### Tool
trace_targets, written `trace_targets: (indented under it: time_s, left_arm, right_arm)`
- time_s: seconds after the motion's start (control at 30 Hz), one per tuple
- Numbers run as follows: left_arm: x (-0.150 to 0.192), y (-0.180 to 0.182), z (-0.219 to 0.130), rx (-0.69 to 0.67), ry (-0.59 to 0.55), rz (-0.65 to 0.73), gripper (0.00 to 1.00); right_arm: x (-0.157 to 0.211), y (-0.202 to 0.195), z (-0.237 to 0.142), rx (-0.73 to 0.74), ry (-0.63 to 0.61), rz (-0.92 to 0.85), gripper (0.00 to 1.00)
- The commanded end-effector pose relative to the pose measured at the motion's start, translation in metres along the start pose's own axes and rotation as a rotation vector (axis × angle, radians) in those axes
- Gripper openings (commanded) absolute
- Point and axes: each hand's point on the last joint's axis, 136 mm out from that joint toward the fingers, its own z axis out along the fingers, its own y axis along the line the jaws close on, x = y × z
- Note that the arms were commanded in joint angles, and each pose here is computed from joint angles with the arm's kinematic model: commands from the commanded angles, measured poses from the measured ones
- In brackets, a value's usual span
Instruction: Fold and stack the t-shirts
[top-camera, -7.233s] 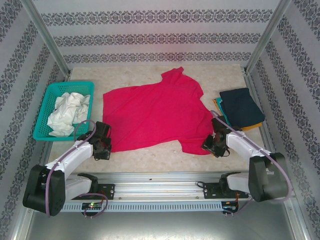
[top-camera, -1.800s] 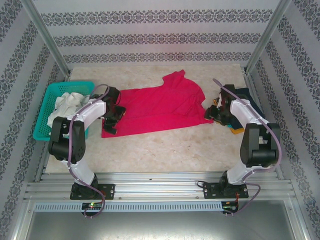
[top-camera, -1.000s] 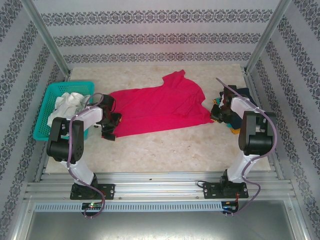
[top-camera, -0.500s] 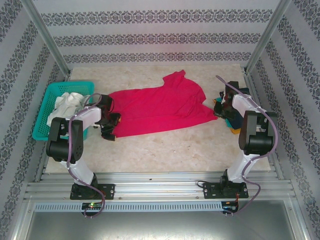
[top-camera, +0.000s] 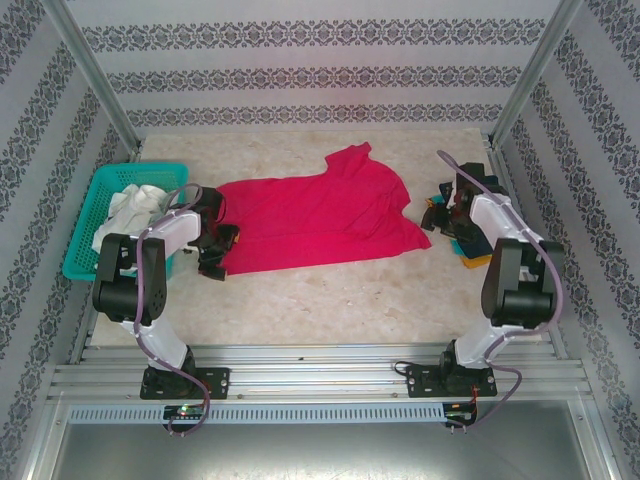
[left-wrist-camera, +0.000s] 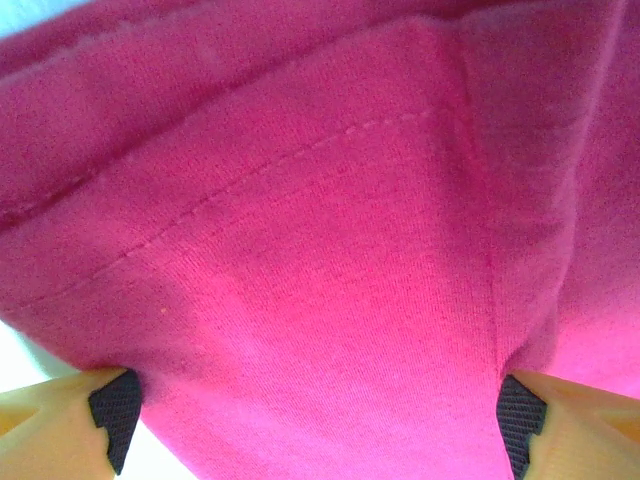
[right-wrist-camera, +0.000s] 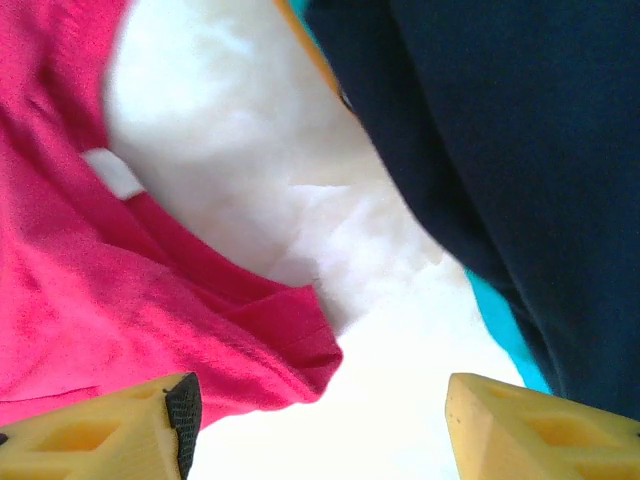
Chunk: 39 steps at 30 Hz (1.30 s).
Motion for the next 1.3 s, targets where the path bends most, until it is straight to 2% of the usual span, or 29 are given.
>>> trace_targets:
  time_s: [0.0, 0.1, 0.3, 0.4, 0.53, 0.83, 1.07, 1.17, 1.27]
  left_arm:
    - [0.002, 0.01, -0.018, -0.052, -0.081, 0.087, 0.94]
    - [0.013, -0.006, -0.026, -0.015, -0.091, 0.142, 0.94]
    - [0.014, -0.041, -0.016, 0.002, -0.096, 0.208, 0.94]
    - [0.009, -0.049, -0.002, -0.002, -0.087, 0.197, 0.94]
    - [0.003, -0.031, 0.018, -0.05, -0.069, 0.167, 0.94]
    - [0.019, 0.037, 0.03, -0.116, -0.008, 0.143, 0.94]
    - [0.043, 0.075, 0.021, -0.157, 0.027, 0.187, 0.94]
    - [0.046, 0.072, 0.012, -0.136, 0.016, 0.21, 0.94]
    - [0.045, 0.052, -0.004, -0.083, -0.015, 0.252, 0.97]
  right_arm:
    - [-0.001, 0.031, -0.003, -0.084, -0.033, -0.017, 0.67]
    - [-0.003, 0.053, 0.011, -0.1, -0.011, -0.043, 0.63]
    - [-0.011, 0.091, 0.05, -0.124, 0.05, -0.044, 0.54]
    - [-0.006, 0.092, 0.069, -0.122, 0.093, 0.011, 0.5]
    - [0.011, 0.067, 0.078, -0.052, 0.134, 0.086, 0.44]
    - [0.072, -0.009, 0.061, 0.109, 0.198, 0.232, 0.37]
    - [0.119, -0.029, 0.042, 0.132, 0.225, 0.293, 0.35]
    - [0.117, -0.023, 0.028, 0.087, 0.184, 0.278, 0.35]
    - [0.094, -0.011, 0.008, 0.037, 0.09, 0.232, 0.39]
